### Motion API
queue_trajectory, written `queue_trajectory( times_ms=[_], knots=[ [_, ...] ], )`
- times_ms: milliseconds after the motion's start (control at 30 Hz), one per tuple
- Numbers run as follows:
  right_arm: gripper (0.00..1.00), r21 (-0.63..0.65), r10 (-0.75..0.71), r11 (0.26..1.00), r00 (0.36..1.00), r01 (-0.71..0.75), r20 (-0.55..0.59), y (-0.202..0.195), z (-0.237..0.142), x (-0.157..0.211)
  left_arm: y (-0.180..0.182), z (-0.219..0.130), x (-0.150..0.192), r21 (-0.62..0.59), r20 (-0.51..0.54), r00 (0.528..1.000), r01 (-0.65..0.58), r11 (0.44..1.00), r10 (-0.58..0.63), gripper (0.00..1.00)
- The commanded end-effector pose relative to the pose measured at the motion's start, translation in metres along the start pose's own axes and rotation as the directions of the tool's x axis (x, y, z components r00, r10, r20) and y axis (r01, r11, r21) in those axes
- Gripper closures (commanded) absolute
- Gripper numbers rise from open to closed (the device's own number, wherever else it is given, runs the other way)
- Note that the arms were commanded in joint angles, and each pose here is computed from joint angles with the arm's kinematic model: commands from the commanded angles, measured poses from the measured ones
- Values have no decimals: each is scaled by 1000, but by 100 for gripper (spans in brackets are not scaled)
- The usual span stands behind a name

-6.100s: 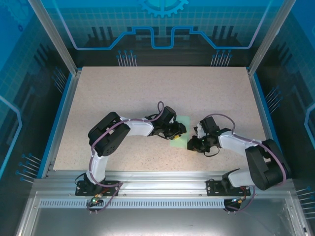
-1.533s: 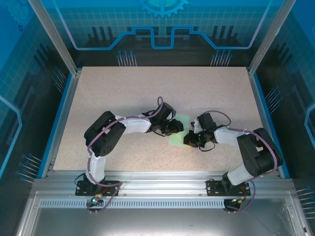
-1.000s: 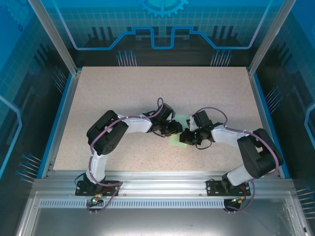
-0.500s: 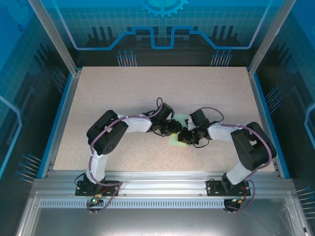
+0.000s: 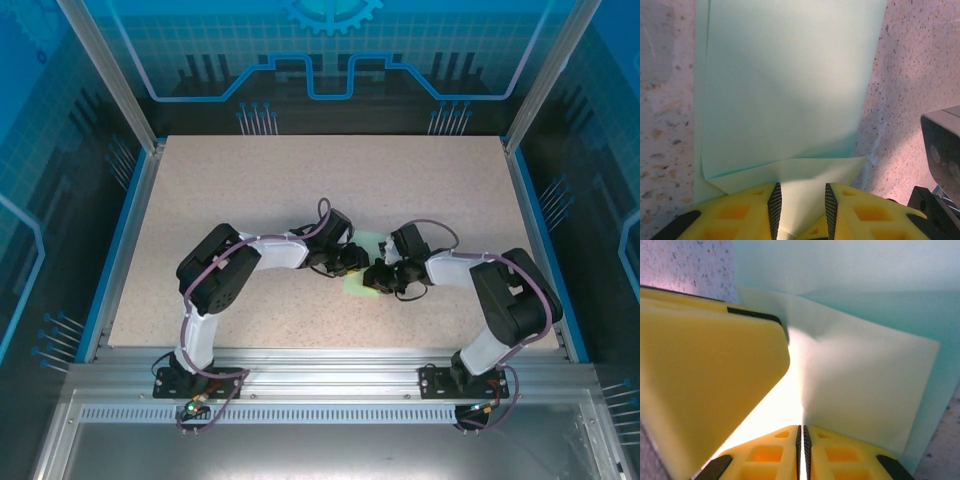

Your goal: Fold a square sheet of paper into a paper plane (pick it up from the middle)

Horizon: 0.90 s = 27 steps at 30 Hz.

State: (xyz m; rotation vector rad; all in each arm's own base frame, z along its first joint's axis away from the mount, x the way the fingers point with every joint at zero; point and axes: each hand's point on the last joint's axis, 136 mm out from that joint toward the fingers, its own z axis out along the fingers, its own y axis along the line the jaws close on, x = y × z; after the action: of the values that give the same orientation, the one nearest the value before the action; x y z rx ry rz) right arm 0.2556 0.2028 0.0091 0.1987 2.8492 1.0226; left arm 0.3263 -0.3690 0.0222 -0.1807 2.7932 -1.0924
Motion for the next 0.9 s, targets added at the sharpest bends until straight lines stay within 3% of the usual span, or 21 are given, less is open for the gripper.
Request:
queue_trajectory(
  times_ms=[0, 367, 633, 867],
  knots=[
    [87, 40, 70, 997, 996, -68, -56, -28, -2, 29, 28, 10, 9, -100, -29, 999, 28, 995, -32, 67],
    [85, 112, 146, 984, 989, -141, -37, -57, -28, 57, 30, 11, 7, -103, -27, 999, 37, 994, -40, 68],
    [84, -63, 16, 998, 996, -11, 84, 11, -50, 12, 23, 12, 6, -73, -28, 998, 50, 996, -52, 68],
    [85, -90, 52, 995, 989, -40, 138, 30, -33, -18, 20, 13, 6, -59, -29, 997, 72, 996, -73, 68]
  ],
)
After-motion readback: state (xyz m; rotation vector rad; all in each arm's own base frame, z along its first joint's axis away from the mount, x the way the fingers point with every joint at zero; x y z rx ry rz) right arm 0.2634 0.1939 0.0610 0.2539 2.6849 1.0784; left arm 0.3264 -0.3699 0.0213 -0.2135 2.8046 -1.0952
